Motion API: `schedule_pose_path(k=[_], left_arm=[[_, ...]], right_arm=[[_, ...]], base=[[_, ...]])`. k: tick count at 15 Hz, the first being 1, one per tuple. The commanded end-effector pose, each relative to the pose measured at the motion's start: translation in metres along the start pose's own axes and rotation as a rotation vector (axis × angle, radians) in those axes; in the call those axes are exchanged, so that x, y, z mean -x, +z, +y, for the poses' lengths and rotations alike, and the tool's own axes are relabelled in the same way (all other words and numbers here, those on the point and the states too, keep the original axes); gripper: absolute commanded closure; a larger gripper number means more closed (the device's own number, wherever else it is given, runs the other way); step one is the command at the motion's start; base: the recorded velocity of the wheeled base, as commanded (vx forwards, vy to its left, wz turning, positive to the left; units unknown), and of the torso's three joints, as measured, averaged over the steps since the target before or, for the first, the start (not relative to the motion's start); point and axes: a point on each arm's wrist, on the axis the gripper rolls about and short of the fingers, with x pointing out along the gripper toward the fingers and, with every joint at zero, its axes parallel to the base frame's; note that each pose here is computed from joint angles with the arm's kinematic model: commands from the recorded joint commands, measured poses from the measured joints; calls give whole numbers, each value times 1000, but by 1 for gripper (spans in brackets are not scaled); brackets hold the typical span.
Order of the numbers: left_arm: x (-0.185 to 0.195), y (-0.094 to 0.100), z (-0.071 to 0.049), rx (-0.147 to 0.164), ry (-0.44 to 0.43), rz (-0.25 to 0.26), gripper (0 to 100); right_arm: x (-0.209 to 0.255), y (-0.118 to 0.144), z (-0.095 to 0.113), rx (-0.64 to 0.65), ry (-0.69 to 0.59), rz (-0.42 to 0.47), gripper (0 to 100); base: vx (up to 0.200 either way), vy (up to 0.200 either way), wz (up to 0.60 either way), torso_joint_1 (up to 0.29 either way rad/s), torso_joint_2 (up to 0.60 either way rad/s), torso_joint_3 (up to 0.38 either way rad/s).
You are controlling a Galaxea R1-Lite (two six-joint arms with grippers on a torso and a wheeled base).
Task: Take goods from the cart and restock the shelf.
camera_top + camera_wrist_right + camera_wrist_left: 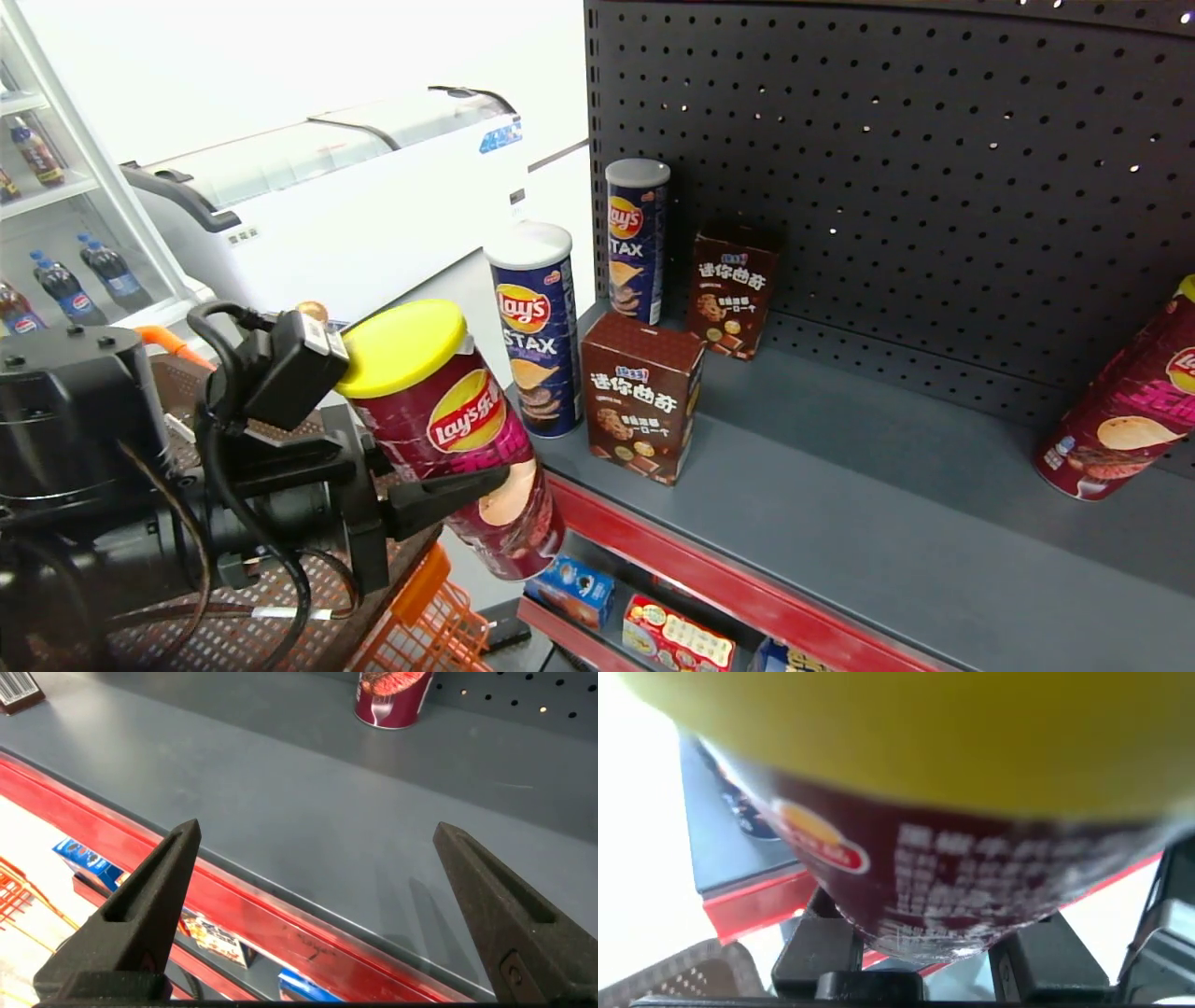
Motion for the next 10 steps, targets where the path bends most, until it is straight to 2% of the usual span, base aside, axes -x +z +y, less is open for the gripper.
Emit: schedule_pose_path(k=[1,6,10], left_arm=[[-13,-3,-1,5,-32,20,100],[-28,2,-22,-19,-162,11,100],[-30,4,-23,-24,-183,5,100]], right_arm=[[0,0,0,0,1,0,0],[0,0,0,0,1,0,0],[0,0,0,0,1,0,0]], base=[[0,0,0,0,0,0],[0,0,0,0,0,0],[0,0,0,0,0,0]])
